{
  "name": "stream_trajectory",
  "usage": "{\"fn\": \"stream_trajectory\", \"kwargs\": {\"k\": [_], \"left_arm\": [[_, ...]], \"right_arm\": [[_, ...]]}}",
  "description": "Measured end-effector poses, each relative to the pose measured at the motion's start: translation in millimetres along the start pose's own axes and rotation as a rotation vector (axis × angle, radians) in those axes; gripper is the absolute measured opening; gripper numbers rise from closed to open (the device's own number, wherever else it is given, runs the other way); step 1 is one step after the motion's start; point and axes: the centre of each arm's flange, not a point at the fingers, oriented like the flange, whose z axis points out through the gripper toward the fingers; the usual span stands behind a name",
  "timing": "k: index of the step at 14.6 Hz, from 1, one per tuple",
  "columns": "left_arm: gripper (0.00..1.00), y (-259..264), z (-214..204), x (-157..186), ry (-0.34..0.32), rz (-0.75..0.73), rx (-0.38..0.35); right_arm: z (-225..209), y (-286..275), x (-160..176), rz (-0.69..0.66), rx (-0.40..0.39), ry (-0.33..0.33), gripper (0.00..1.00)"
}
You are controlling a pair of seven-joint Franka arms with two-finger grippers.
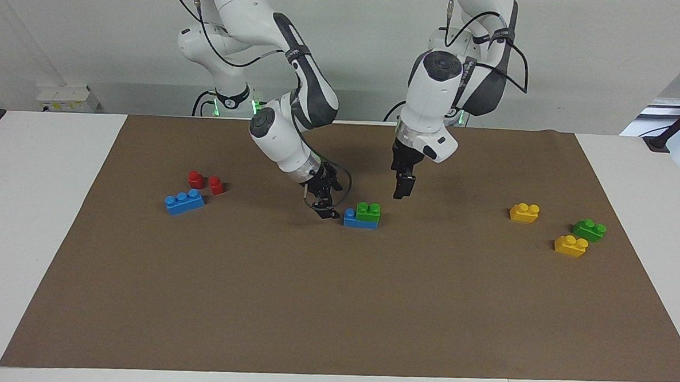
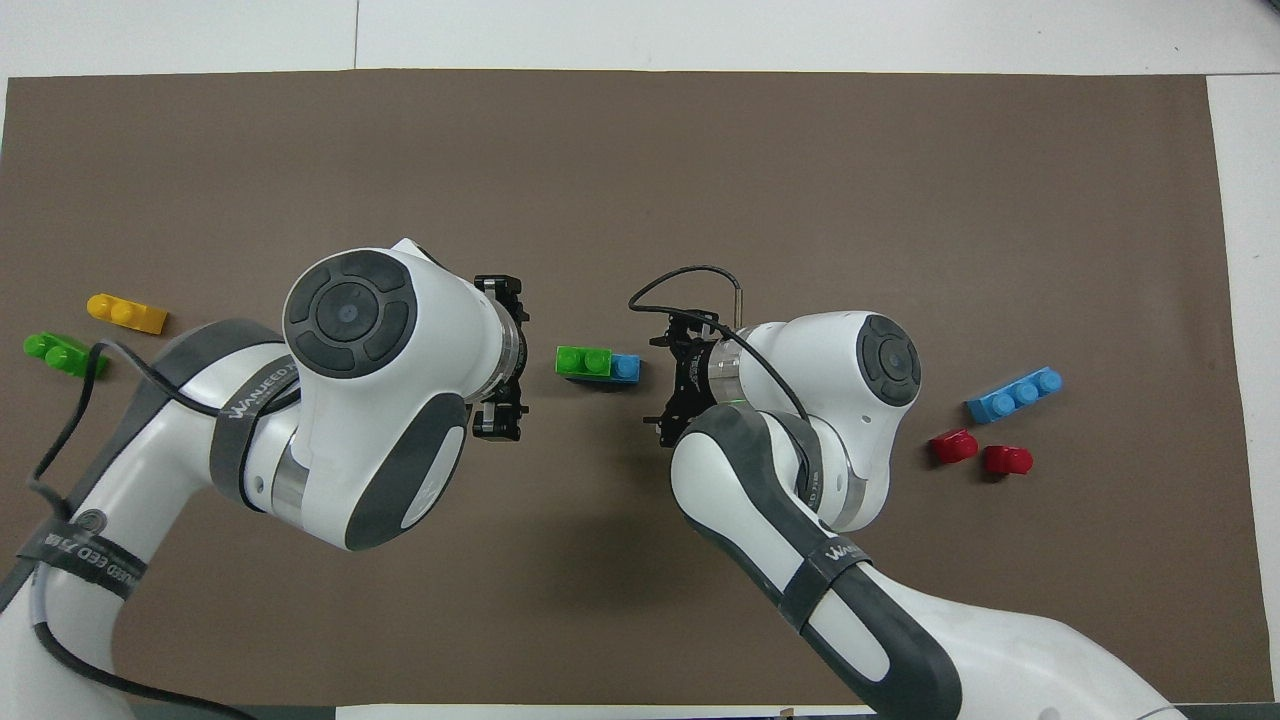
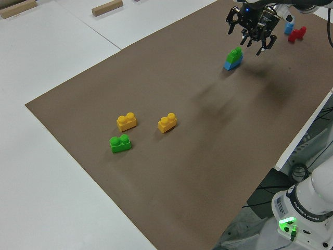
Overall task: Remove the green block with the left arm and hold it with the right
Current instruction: 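Grasp the green brick with the left gripper while the right gripper grasps blue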
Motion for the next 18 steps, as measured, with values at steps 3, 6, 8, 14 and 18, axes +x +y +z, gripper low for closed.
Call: {"fn": "stream_trajectory", "kwargs": {"k": [3,6,8,14,18], "left_arm": [[1.0,3.7,21.2,-8.5,0.0,-0.039,-0.002],[1.0,5.8,37.4,-12.6,0.003,-0.079,0.004],[1.0,4.8,49.5,-17.6,0.016,-0.098,0.01],[1.0,-2.1,86.4,-39.6,0.056,-0.11,0.024],[1.0,-4.6,92.1,-44.2,0.06,-0.115,0.027]], "right_arm": [[8.3,-3.5,2.6,0.008,0.028,0.005,1.0],[15.4,-3.5,1.4,0.003,0.042,0.01,1.0],[20.7,-2.4,-1.5,-0.004,0.049,0.012,1.0],[35.3,-0.9,-6.9,-0.016,0.065,0.019,0.91],[36.5,-3.6,-6.0,-0.009,0.075,0.017,0.73]]}}
